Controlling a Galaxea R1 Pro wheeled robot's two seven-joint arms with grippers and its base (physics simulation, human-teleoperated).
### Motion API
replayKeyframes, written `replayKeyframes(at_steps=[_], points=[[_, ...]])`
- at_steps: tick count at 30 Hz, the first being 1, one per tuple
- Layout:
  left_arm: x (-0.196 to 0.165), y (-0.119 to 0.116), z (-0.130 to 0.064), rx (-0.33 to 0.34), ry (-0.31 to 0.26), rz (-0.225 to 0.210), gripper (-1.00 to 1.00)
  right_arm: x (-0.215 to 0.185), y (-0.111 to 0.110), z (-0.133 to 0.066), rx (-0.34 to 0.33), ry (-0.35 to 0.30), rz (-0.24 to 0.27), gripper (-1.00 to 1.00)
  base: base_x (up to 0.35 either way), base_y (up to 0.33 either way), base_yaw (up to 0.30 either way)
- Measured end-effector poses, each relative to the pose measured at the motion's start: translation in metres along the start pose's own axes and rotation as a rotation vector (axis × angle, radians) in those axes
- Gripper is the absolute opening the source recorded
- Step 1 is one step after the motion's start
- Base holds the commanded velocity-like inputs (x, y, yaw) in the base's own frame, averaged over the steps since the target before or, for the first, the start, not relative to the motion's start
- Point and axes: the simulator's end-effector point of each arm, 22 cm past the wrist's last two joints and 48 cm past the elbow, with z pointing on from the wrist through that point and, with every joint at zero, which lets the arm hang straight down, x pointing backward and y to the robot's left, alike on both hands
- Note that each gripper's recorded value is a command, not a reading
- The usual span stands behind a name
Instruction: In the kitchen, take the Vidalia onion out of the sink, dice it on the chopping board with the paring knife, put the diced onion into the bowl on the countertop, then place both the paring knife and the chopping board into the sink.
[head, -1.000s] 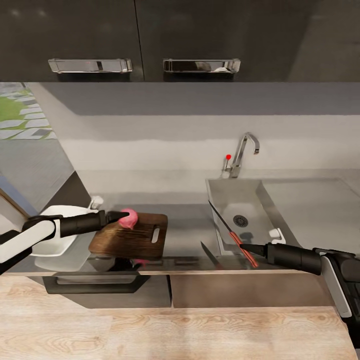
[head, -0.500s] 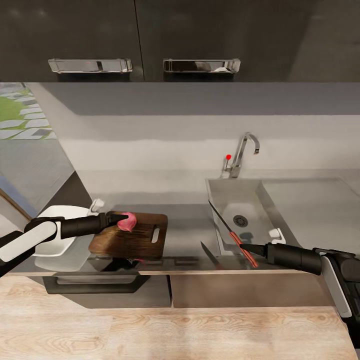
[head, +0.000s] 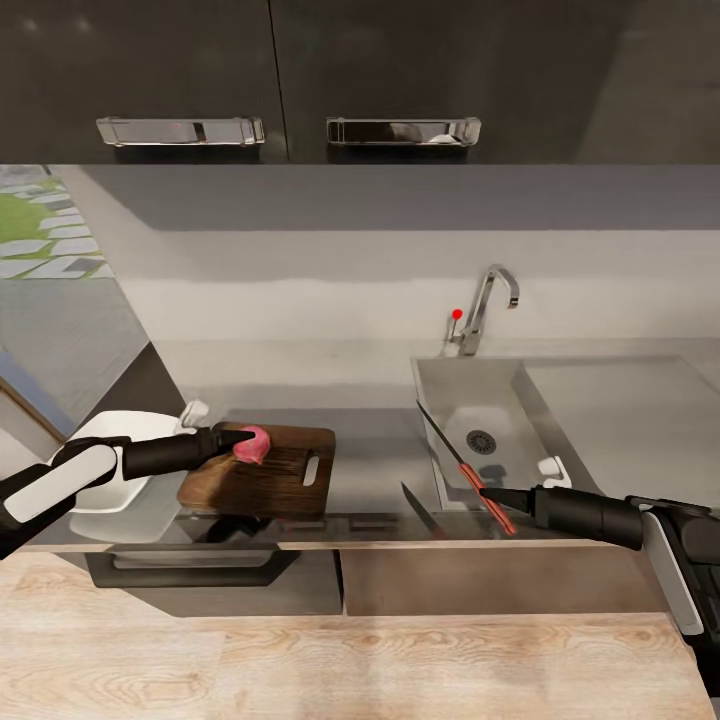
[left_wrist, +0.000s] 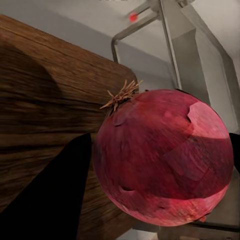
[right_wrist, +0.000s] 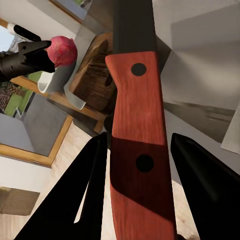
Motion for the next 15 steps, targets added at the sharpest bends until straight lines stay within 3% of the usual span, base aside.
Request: replayKeyframes(at_steps=[15], points=[[0.0028,0.0072,0.0039,-0.008,0.005,-0.01,-1.0,0.0046,-0.0073,0.0023,0.005,0.007,0.02,-1.0,0.0,0.0,0.0]])
